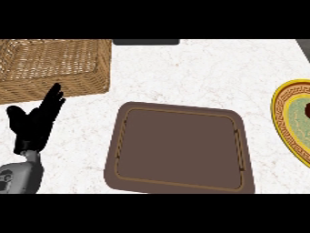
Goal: Pick the bell pepper from the tray and place it in the plate
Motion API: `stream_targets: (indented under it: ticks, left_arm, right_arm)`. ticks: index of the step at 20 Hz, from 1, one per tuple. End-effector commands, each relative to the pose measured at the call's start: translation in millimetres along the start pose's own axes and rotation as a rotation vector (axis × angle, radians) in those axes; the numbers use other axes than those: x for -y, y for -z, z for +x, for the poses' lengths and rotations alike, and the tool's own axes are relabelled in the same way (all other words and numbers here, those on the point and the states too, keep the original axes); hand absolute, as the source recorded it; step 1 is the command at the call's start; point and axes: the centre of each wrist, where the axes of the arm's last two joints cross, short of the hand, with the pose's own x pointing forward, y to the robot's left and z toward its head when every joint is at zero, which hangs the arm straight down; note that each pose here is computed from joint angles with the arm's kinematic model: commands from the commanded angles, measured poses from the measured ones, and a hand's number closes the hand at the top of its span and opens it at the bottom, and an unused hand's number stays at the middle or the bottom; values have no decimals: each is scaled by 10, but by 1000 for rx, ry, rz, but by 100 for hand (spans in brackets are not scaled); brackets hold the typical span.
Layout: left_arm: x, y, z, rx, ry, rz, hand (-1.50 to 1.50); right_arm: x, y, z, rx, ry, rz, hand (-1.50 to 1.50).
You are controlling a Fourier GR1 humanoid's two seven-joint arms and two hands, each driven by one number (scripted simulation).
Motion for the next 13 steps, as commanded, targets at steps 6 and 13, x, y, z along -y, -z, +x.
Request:
stream_targets:
  ticks: [6, 13]
  left_arm:
    - [83, -76, 130, -11, -8, -10, 0]
    - [41, -35, 106, 2, 11, 2, 0]
  right_arm:
    - [424, -80, -203, -14, -51, -22, -150]
    - [594, -148, -294, -56, -75, -17, -150]
